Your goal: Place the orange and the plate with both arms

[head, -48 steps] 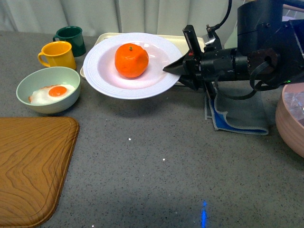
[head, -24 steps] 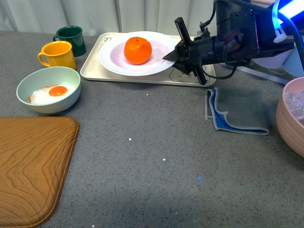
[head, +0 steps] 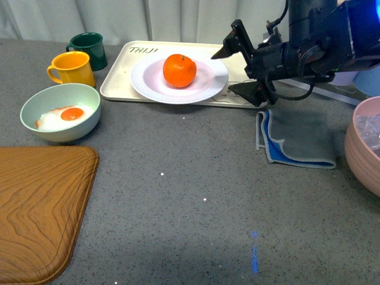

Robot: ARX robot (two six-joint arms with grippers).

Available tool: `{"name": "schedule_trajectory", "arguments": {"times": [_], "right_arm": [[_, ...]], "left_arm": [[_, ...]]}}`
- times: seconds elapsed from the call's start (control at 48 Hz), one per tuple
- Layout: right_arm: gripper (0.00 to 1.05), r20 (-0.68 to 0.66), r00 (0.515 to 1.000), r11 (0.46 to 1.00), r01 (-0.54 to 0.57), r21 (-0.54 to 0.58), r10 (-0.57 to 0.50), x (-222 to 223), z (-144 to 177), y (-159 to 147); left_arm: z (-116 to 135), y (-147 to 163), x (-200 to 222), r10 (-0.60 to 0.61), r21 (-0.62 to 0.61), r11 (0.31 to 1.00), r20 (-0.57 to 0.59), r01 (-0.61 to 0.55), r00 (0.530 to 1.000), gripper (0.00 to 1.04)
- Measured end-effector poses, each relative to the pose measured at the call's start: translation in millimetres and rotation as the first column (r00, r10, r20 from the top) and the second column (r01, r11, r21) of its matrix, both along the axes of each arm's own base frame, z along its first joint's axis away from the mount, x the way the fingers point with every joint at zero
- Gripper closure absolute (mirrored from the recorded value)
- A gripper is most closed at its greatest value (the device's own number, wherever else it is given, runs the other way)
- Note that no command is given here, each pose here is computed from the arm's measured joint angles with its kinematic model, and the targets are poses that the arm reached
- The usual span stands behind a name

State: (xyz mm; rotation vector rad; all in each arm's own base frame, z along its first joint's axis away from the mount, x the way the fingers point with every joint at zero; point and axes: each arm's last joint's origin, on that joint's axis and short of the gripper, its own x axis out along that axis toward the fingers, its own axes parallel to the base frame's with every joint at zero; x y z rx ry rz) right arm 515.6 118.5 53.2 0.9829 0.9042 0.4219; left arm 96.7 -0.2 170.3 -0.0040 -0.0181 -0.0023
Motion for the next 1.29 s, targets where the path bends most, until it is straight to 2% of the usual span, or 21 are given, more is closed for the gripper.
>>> {"name": "schedule_trajectory", "arguments": {"times": [0.063,0.083,0.209,0.25,0.292,0.313,0.355,0.396,0.459,0.521,0.626,0.813,1.084,1.21,1.251,1.293], "right_arm": [[0.09,0.05,0.999,0.999,-0.002,-0.049,0.004,-9,17,-3],[0.07,0.063,0.998,0.998,0.0,-0.066,0.005,-12,22,-4],[0.09,0.111,0.994,0.965,0.014,-0.261,0.015,-35,45,-13],[0.11,0.187,0.982,0.933,0.066,-0.355,0.002,-41,44,-16],[0.19,0.414,0.909,0.846,0.259,-0.467,-0.05,-50,43,-23],[0.24,0.53,0.845,0.772,0.377,-0.512,-0.062,-60,42,-28],[0.33,0.658,0.752,0.656,0.516,-0.551,-0.039,-82,42,-40],[0.4,0.719,0.694,0.598,0.584,-0.549,-0.018,-101,46,-49],[0.55,0.798,0.602,0.551,0.659,-0.511,0.02,-133,64,-65],[0.64,0.822,0.568,0.536,0.684,-0.495,0.034,-150,77,-72],[0.78,0.828,0.558,0.525,0.691,-0.498,0.052,-174,85,-80],[1.04,0.8,0.595,0.521,0.661,-0.541,0.077,-214,81,-89],[1.04,0.803,0.592,0.513,0.668,-0.54,0.074,-275,93,-105],[1.04,0.799,0.595,0.53,0.65,-0.544,0.089,-300,98,-113],[1.04,0.789,0.609,0.521,0.649,-0.554,0.08,-306,101,-116],[1.04,0.794,0.603,0.516,0.658,-0.548,0.076,-313,105,-118]], "left_arm": [[0,0,0,0.0,0.0,1.0,0.0,0.0,1.0,0.07],[0,0,0,0.0,0.0,1.0,0.0,0.0,1.0,0.07],[0,0,0,0.0,0.0,1.0,0.0,0.0,1.0,0.07],[0,0,0,0.0,0.0,1.0,0.0,0.0,1.0,0.07],[0,0,0,0.0,0.0,1.0,0.0,0.0,1.0,0.07],[0,0,0,-0.001,0.0,1.0,0.0,0.001,1.0,0.07],[0,0,0,0.0,0.0,1.0,0.0,0.0,1.0,0.07],[0,0,0,0.001,0.0,1.0,0.0,-0.001,1.0,0.07],[0,0,0,0.001,0.0,1.0,0.0,-0.001,1.0,0.07],[0,0,0,0.0,0.0,1.0,0.0,0.0,1.0,0.07],[0,0,0,0.0,0.0,1.0,0.0,0.0,1.0,0.07],[0,0,0,0.0,0.0,1.0,0.0,0.0,1.0,0.07],[0,0,0,0.0,0.0,1.0,0.0,0.0,1.0,0.07],[0,0,0,0.0,0.0,1.0,0.0,0.0,1.0,0.07],[0,0,0,0.001,0.0,1.0,0.0,-0.001,1.0,0.07],[0,0,0,0.001,0.0,1.0,0.0,-0.001,1.0,0.07]]}}
